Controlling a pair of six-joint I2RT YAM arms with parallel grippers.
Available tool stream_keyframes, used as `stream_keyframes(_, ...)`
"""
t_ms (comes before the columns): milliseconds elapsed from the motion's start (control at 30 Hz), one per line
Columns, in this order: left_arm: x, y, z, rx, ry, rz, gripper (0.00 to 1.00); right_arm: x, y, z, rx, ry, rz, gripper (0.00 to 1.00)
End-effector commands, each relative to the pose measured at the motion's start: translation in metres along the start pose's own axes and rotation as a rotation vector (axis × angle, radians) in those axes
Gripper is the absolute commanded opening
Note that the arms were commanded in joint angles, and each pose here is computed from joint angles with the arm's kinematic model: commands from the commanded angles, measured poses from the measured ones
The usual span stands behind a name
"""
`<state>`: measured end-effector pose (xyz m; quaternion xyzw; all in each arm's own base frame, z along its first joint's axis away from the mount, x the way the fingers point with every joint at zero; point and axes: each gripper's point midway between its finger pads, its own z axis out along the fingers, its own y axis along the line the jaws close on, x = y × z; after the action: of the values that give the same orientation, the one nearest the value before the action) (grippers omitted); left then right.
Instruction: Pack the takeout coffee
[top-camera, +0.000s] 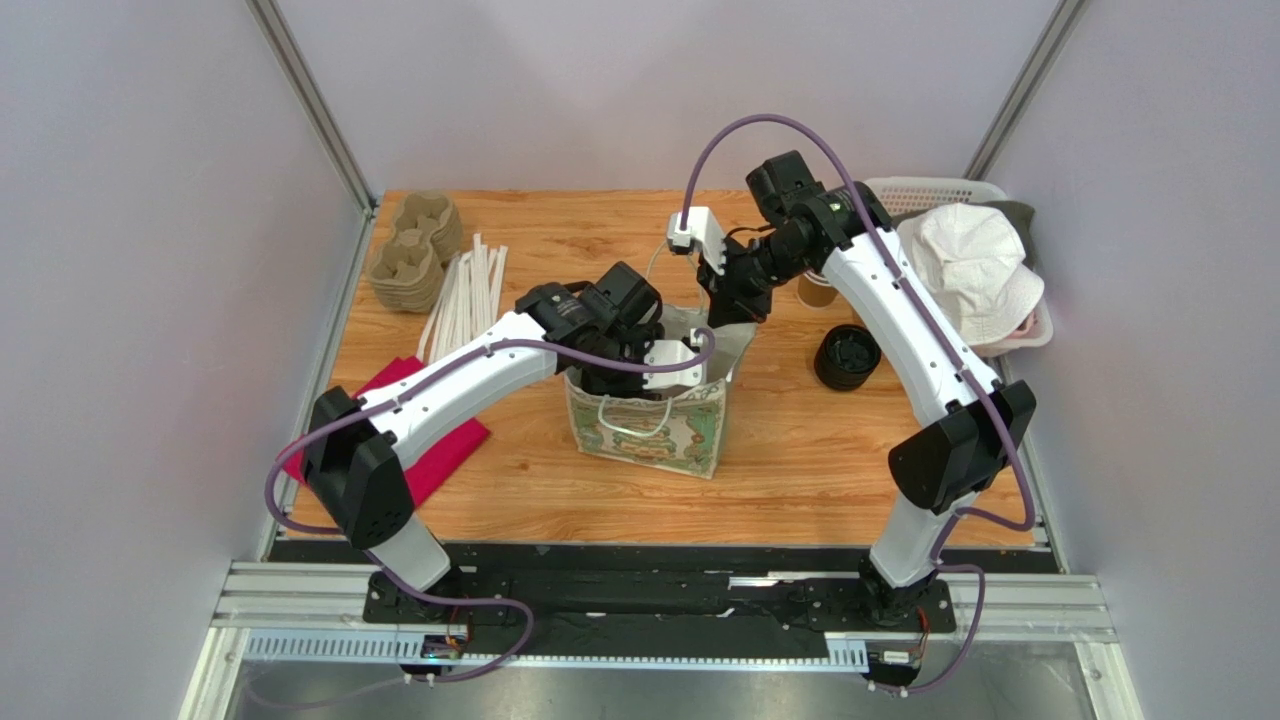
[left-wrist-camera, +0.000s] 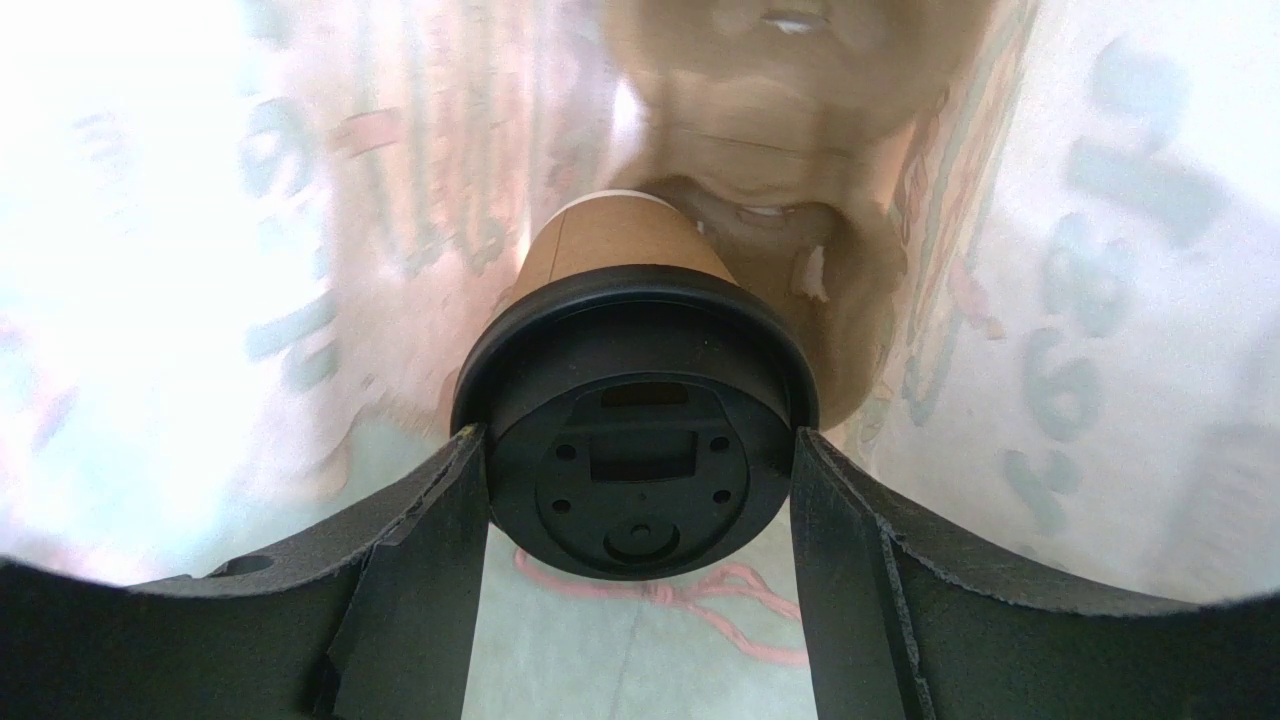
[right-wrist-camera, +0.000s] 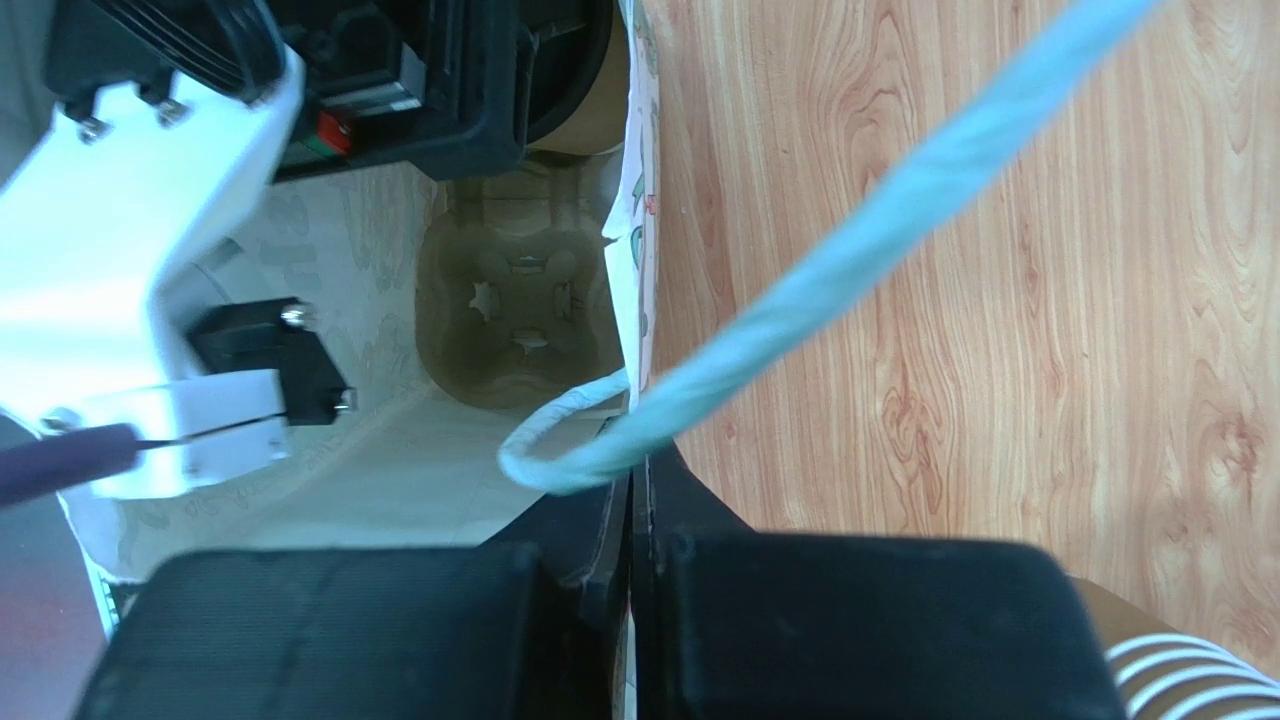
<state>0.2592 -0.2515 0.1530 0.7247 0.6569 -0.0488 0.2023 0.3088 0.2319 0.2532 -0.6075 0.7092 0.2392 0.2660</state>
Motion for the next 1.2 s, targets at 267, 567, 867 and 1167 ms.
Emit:
stream_keyframes(267,-0.037,0.034,-0.043,-0.216,-0.189,0.021,0.0,-0.001,0.021,-0.033,0.099,0.032,-0.031,0.0)
stream_keyframes(567,-0.041,0.04,-0.054,-0.264,-0.22,0.016,0.0,-0.008,0.019,-0.036,0.17,0.016,-0.084,0.0)
stream_keyframes(867,-0.038,0.032,-0.048,-0.259,-0.227,0.082,0.0,-0.014,0.025,-0.038,0.198,-0.014,-0.147,0.0)
stream_keyframes(1167,-0.022,0.014,-0.029,-0.209,-0.143,0.179,0.0,-0.027,0.021,-0.044,0.248,-0.062,-0.177,0.0)
